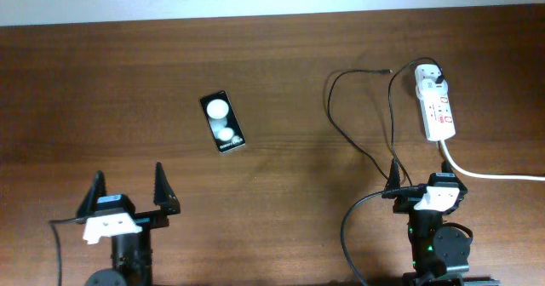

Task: Plug charger to phone and switch on socket
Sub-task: 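Move the left gripper over the black phone and lower onto it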

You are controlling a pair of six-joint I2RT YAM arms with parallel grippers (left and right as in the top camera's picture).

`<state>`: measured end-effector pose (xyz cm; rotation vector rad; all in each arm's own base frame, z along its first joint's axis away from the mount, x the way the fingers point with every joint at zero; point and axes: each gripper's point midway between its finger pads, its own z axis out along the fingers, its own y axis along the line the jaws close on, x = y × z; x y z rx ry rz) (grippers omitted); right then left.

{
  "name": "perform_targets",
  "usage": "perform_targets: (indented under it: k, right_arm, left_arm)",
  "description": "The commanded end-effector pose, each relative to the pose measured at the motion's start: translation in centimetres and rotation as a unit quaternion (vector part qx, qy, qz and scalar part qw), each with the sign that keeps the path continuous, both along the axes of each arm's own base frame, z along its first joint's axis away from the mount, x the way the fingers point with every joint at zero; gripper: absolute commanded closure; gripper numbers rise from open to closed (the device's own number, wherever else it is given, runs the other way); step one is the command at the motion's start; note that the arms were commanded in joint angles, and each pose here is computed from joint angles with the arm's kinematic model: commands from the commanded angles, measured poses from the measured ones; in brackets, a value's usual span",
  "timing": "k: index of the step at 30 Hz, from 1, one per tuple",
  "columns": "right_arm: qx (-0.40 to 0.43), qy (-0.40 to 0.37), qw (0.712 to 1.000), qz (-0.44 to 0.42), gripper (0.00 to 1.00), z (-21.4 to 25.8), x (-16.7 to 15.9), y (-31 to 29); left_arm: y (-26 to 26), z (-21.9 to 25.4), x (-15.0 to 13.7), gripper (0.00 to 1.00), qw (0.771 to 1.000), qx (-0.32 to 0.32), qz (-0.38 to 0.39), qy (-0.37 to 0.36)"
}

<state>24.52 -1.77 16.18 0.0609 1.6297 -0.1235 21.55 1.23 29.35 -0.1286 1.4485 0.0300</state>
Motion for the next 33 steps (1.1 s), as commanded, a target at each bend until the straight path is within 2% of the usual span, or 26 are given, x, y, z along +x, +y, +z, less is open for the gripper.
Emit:
perform_targets:
  k: [1,4,7,12,15,17,18,20,23,24,26,31,33]
  right_arm:
    - [-0.002,0.005,1.0,0.001,0.01,-0.4,0.0,0.0]
    - [-0.002,0.005,1.0,0.001,0.01,-0.3,0.0,0.0]
    - [-0.002,0.005,1.0,0.001,0.01,-0.3,0.0,0.0]
    - [-0.002,0.005,1.0,0.001,0.01,-0.3,0.0,0.0]
    - [-0.002,0.005,1.0,0.001,0.01,-0.4,0.0,0.0]
    - [-0.002,0.005,1.0,0.001,0.01,-0.4,0.0,0.0]
    - [-0.002,0.005,1.0,0.001,0.01,-0.3,0.0,0.0]
    - [-0.002,0.005,1.0,0.001,0.01,-0.4,0.0,0.0]
    - [-0.002,0.005,1.0,0.001,0.01,-0.4,0.0,0.0]
    - [-0.002,0.005,1.0,0.001,0.01,-0.3,0.0,0.0]
    - [-0.002,0.005,1.0,0.001,0.01,-0.3,0.0,0.0]
    - [-0.002,0.005,1.0,0.001,0.01,-0.4,0.0,0.0]
    - [-0.002,0.005,1.0,0.001,0.01,-0.3,0.0,0.0]
  left_arm:
    - [-0.2,3.7,-0.4,0.01,1.0,-0.012,-0.009,-0.003]
    - [-2.2,5.9,0.7,0.01,0.998,-0.009,-0.062,0.017]
    - [-3.2,6.7,3.3,0.01,0.993,-0.006,-0.081,0.091]
    - [-5.2,8.7,8.6,0.01,0.978,-0.004,-0.118,0.172]
    - [-5.7,7.9,12.4,0.01,0.955,-0.034,-0.11,0.272]
    - [-8.4,6.7,14.5,0.01,0.934,-0.042,-0.166,0.313]
    - [-9.6,5.1,14.6,0.01,0.917,-0.051,-0.198,0.341]
    - [-9.8,1.6,14.1,0.01,0.891,-0.058,-0.196,0.406]
    - [-9.9,-0.9,14.3,0.01,0.87,-0.062,-0.193,0.449]
    - [-10.1,-1.2,14.4,0.01,0.866,-0.072,-0.194,0.455]
    - [-9.7,-1.2,14.5,0.01,0.864,-0.136,-0.155,0.458]
    - [-8.0,-1.3,15.0,0.01,0.866,-0.201,-0.075,0.452]
    - [-8.0,-0.7,15.8,0.0,0.865,-0.202,-0.071,0.454]
